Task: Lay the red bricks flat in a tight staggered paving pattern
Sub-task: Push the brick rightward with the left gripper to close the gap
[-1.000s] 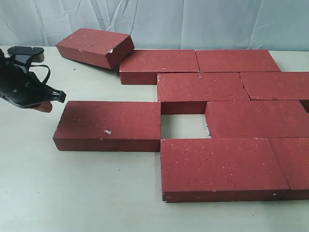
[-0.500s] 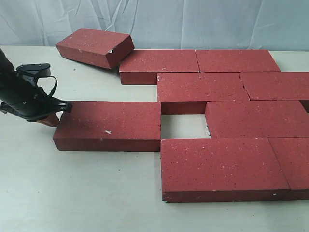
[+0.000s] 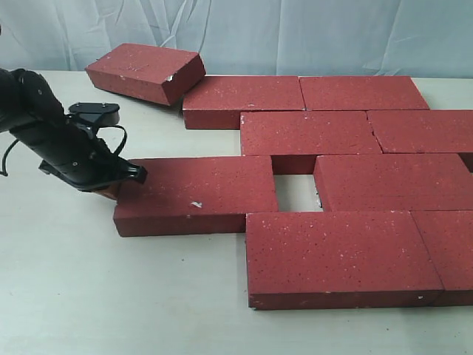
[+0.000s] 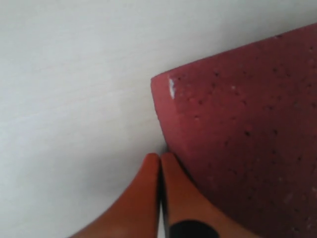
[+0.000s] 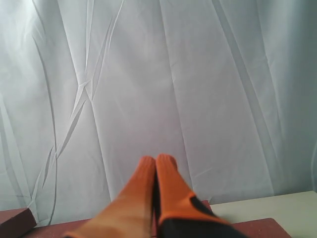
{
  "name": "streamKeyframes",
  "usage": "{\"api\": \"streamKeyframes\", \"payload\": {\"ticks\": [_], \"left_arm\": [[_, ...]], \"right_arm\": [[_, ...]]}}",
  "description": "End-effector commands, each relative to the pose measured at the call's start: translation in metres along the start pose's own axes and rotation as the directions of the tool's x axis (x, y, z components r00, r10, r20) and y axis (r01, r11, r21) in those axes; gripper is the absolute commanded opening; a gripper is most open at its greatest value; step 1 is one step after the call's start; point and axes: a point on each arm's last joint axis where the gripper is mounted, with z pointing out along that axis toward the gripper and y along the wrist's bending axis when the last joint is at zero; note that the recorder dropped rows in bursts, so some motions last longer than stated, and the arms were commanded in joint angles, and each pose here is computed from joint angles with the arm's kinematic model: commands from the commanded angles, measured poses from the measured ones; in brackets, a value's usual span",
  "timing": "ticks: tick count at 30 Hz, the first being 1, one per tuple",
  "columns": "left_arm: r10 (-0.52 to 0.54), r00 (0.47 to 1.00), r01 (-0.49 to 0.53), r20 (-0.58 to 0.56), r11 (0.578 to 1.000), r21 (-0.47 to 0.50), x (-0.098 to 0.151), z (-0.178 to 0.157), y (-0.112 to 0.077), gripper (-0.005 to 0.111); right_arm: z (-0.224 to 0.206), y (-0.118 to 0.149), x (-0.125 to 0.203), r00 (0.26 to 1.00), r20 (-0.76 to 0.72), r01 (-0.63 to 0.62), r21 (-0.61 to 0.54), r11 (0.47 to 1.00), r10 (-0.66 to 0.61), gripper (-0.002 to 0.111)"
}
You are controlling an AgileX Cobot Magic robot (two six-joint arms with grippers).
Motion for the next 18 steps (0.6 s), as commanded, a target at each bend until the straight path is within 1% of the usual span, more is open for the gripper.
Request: {"api": "streamKeyframes", "payload": {"ticks": [1,6,10,12,13,18], "left_arm": [[0.022,1.000,-0.022,0.005,1.000,0.021,0.001,0.005,-0.017,0.000],[0.052,0.998,-0.053,0.022,0.998,0.025,0.000,0.007,-0.030,0.000],[0.042,0.998,-0.045,0.050,0.998,0.040,-0.001,0.009,-0.039,0.000],[0.055,0.997,-0.059,0.060,0.997,0.054,-0.002,0.009,-0.044,0.000],[0.073,0.995,-0.078,0.067,0.994,0.075,-0.001,0.010,-0.051,0.000],[0.090,0.991,-0.105,0.099,0.982,0.156,-0.001,0.011,-0.072,0.000]], "right_arm": [[0.000,0.000,-0.004,1.000,0.017,0.002,0.001,1.000,-0.002,-0.001],[0.000,0.000,-0.004,1.000,0.017,0.002,0.001,1.000,-0.002,-0.001],[0.000,0.000,-0.004,1.000,0.017,0.002,0.001,1.000,-0.002,-0.001],[0.000,0.000,-0.004,1.000,0.017,0.002,0.001,1.000,-0.002,-0.001],[0.000,0.000,-0.004,1.000,0.017,0.002,0.001,1.000,-0.002,-0.001],[0.000,0.000,-0.004,1.000,0.017,0.002,0.001,1.000,-0.002,-0.001]]}}
